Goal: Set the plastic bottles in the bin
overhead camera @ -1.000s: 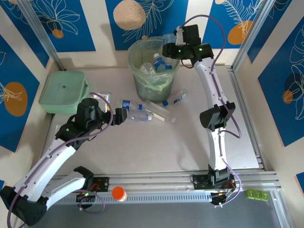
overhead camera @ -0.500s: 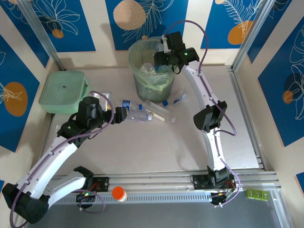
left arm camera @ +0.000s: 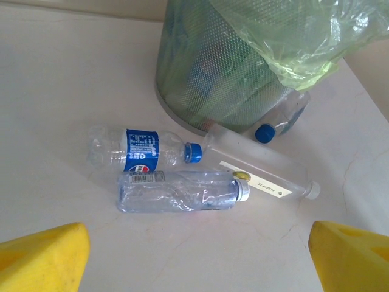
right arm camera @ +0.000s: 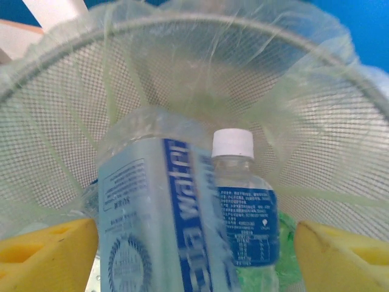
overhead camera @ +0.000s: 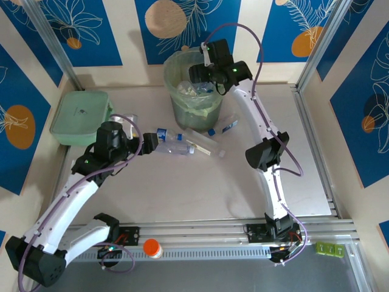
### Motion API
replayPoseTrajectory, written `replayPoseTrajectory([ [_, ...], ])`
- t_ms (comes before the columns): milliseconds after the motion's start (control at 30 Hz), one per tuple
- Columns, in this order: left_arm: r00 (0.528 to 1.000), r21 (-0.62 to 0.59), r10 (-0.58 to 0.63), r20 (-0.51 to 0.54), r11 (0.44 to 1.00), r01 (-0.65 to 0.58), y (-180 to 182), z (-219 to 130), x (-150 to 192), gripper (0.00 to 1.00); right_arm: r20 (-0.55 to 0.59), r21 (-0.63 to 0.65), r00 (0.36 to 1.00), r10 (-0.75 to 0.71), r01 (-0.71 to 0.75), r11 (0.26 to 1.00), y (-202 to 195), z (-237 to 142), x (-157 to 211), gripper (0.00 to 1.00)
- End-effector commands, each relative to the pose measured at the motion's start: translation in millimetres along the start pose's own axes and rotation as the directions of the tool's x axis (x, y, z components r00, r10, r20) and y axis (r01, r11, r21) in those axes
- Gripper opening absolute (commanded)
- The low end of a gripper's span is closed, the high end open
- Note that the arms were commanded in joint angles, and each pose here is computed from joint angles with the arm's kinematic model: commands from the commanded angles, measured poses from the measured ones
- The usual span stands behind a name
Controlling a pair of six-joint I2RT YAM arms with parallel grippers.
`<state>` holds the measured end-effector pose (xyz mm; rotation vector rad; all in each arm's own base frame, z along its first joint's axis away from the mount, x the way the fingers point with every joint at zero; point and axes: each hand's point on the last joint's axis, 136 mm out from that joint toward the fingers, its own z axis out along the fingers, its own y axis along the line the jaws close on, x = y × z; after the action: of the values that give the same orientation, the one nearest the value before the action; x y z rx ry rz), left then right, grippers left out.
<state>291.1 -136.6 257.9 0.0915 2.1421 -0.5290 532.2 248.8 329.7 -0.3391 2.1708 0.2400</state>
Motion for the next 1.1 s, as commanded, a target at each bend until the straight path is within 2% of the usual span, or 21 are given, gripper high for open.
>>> replayPoseTrajectory([
  [0,0.999,-0.008,-0.012,0.048,1.0,0.013,4.1,-7.6,-8.6,0.93,0.134,-0.02,0.991,0.011,-0.009,1.0,3.9,-66.8,-40.8,0.85],
  [133,0.997,-0.037,-0.021,0.068,0.999,0.023,9.4,-12.5,-10.3,0.93,0.116,-0.071,0.993,0.016,-0.008,0.997,26.8,-97.7,-35.0,0.84],
  [233,0.997,-0.028,-0.032,0.065,0.999,0.034,7.5,-14.5,-11.0,0.95,0.075,-0.084,0.997,-0.015,0.021,0.996,48.2,-121.0,-17.4,0.83],
  [333,0.998,-0.022,-0.042,0.041,0.999,0.042,5.4,-13.6,-10.1,0.96,0.028,-0.102,0.999,-0.026,0.028,0.994,62.6,-139.9,14.4,0.83],
  [400,0.996,-0.053,-0.076,0.037,0.996,0.078,11.1,-12.8,-8.7,0.98,0.006,-0.159,1.0,0.024,-0.022,0.987,67.3,-154.2,41.2,0.83],
  [533,0.976,-0.158,-0.217,0.03,0.963,0.219,29.3,-13.6,-1.9,0.99,-0.004,-0.224,0.989,0.151,-0.148,0.963,57.8,-179.0,87.5,0.82],
  [633,0.927,-0.239,-0.375,-0.009,0.901,0.362,39.0,-8.7,11.5,1.0,-0.016,-0.231,0.972,0.236,-0.233,0.944,42.0,-191.4,120.2,0.81],
  [767,0.818,-0.326,-0.574,-0.04,0.781,0.532,46.1,9.6,32.1,0.99,-0.026,-0.232,0.957,0.288,-0.287,0.93,26.3,-199.9,155.8,0.81],
  [900,0.706,-0.412,-0.707,-0.048,0.658,0.631,51.7,35.9,54.2,0.99,-0.054,-0.232,0.948,0.314,-0.317,0.919,16.3,-200.9,180.6,0.81],
  [1067,0.696,-0.468,-0.716,-0.048,0.632,0.618,59.0,81.5,60.0,0.99,-0.057,-0.251,0.941,0.333,-0.336,0.908,10.7,-202.7,193.0,0.81],
])
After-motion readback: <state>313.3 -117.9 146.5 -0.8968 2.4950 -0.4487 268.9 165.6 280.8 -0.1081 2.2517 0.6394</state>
